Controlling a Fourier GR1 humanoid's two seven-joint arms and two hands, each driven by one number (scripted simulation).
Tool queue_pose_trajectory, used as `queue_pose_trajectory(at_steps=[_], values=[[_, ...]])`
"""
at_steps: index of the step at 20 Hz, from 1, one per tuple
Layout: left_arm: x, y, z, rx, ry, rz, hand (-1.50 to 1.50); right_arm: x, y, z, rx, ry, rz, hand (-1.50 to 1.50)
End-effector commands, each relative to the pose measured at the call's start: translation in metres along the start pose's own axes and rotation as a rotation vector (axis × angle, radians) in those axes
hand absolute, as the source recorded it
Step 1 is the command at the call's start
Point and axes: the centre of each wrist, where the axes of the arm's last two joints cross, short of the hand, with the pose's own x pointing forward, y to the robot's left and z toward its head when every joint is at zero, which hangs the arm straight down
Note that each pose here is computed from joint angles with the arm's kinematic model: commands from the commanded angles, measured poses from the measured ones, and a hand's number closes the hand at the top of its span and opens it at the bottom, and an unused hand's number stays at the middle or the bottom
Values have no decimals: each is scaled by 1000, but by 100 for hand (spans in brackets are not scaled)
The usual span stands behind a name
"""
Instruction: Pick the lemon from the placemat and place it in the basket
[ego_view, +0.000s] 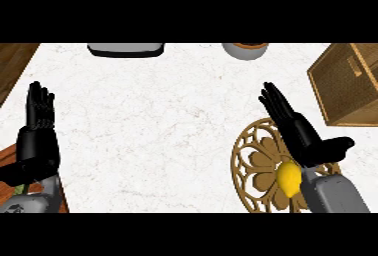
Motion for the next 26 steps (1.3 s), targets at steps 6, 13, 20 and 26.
queue_pose_trajectory(at_steps=[6,13,20,26], values=[[-26,32,5,-28,275,-80,0,19,-129,81,-665,213,514,150],[-16,16,-10,-184,341,-15,0,-2,-64,59,-985,12,688,-150],[-10,23,-17,-186,363,-29,0,9,-81,84,-1162,283,886,-150],[-2,17,-24,-203,340,-31,0,4,-62,104,-782,788,948,-150]])
